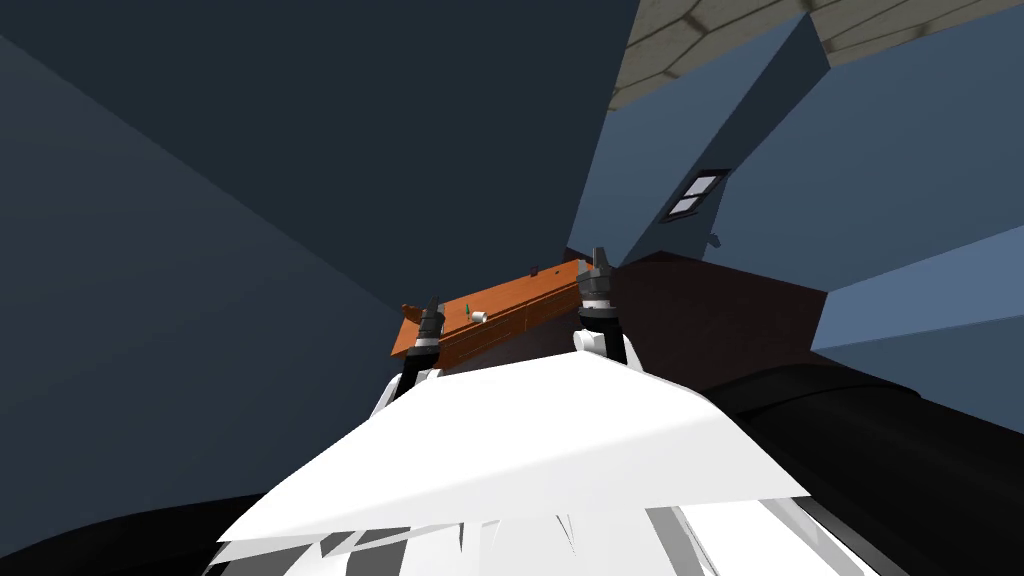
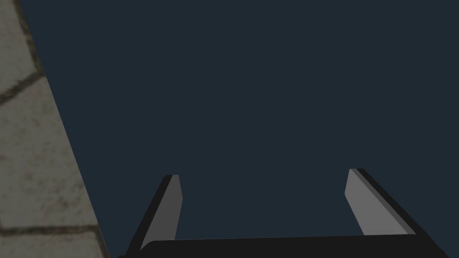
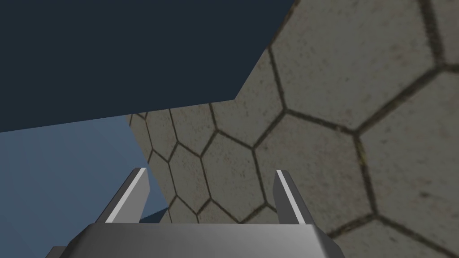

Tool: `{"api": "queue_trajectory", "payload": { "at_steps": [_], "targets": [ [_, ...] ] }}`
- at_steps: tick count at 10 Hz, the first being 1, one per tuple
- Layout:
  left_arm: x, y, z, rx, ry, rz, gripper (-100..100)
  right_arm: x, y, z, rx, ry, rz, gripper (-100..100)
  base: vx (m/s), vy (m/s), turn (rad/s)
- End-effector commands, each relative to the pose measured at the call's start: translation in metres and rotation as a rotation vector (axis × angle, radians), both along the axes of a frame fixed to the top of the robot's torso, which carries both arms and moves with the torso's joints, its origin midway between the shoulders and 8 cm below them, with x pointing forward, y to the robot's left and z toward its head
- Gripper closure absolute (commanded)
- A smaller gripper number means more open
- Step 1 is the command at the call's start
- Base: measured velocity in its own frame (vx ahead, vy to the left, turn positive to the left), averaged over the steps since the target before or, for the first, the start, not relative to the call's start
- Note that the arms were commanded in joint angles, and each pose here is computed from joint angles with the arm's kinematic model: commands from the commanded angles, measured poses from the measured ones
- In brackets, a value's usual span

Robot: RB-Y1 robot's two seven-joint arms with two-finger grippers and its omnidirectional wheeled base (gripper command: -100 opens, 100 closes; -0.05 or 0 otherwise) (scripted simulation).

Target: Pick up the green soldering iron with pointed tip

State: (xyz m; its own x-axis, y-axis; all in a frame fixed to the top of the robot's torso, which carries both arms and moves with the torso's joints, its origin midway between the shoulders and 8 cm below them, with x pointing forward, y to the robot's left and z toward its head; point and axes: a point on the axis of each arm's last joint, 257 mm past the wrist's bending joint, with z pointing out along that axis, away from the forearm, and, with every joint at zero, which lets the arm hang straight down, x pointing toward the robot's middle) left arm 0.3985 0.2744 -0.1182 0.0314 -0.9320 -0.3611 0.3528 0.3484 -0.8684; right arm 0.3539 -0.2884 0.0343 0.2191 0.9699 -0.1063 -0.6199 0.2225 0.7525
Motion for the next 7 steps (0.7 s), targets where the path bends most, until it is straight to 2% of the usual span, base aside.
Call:
{"api": "queue_trajectory", "payload": {
  "at_steps": [1,3,4,6,7],
  "targets": [
    [0.0,0.0,0.0,0.0,0.0,0.0,-100,0.0,0.0,0.0,0.0,0.0,0.0,0,-0.011,0.001,-0.019],
    [0.0,0.0,0.0,0.0,0.0,0.0,-100,0.0,0.0,0.0,0.0,0.0,0.0,0,-0.006,0.007,-0.002],
    [0.004,0.004,-0.026,0.016,0.068,-0.004,-100,0.0,0.0,0.0,0.0,0.0,0.0,0,-0.058,0.05,-0.208],
    [0.004,0.004,-0.026,0.016,0.068,-0.004,-100,0.0,0.0,0.0,0.0,0.0,0.0,0,-0.046,0.052,-0.108],
    [0.006,0.008,-0.054,0.032,0.138,-0.006,-100,0.0,0.0,0.0,0.0,0.0,0.0,0,-0.085,0.079,-0.236]
  ]
}}
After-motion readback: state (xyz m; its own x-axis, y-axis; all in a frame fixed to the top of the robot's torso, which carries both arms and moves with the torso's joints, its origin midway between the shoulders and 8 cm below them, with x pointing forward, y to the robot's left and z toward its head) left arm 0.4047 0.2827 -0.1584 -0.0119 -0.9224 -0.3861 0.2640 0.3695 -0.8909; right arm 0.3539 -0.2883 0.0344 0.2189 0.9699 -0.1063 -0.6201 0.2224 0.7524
